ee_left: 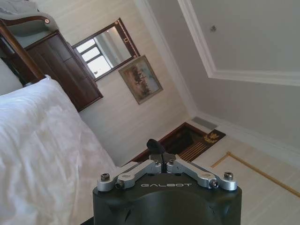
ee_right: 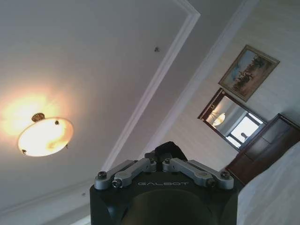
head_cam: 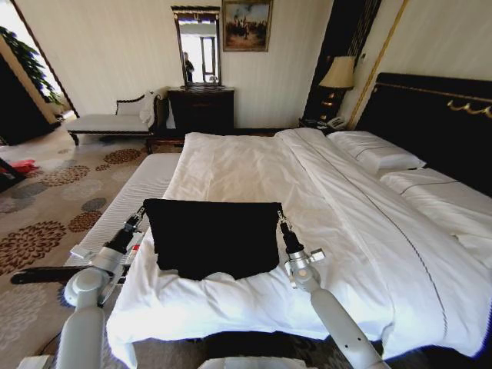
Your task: Fold the clothes on the bed.
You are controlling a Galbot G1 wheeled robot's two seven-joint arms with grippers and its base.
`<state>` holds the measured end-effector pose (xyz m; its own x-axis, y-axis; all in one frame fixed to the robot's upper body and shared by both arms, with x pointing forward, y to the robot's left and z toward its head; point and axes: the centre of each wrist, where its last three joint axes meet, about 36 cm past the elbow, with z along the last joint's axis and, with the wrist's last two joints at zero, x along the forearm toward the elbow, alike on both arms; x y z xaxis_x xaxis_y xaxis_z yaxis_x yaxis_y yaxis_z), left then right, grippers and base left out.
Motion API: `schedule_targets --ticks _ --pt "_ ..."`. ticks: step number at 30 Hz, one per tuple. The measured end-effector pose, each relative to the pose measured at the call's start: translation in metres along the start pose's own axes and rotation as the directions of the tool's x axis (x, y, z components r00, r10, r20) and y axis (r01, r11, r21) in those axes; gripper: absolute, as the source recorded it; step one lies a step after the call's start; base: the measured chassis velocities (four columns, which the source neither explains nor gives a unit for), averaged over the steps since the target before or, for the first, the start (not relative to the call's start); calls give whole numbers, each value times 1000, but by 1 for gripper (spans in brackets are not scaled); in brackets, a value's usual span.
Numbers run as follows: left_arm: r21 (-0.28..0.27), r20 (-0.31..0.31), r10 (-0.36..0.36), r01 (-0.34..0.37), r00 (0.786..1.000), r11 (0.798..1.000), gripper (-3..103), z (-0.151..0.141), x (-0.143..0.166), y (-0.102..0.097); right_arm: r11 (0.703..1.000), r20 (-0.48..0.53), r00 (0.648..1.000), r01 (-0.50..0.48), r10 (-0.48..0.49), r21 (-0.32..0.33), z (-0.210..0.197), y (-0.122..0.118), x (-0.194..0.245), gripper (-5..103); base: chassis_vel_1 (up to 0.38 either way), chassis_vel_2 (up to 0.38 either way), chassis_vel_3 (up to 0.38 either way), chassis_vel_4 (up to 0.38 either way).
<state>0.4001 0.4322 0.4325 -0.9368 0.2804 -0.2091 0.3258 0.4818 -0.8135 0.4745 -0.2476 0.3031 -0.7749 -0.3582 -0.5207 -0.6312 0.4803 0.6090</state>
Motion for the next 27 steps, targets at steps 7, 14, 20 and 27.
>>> schedule_targets --ticks 7,14,20,27 --pt "-19 -16 -93 93 996 995 0 -6 -25 25 985 -74 987 -135 143 108 20 -34 -55 1 0 0 0 0" --pt "-36 -24 -193 192 981 981 0 -5 -48 54 960 -107 964 -222 242 173 39 -57 -91 1 0 0 0 0" --pt "-41 -16 -254 253 967 967 0 -6 -69 68 941 -113 951 -261 289 215 44 -64 -104 1 0 0 0 0" --pt "-130 -56 -288 279 956 951 0 -15 -59 54 919 -136 927 -311 349 241 20 -36 -93 1 0 0 0 0"
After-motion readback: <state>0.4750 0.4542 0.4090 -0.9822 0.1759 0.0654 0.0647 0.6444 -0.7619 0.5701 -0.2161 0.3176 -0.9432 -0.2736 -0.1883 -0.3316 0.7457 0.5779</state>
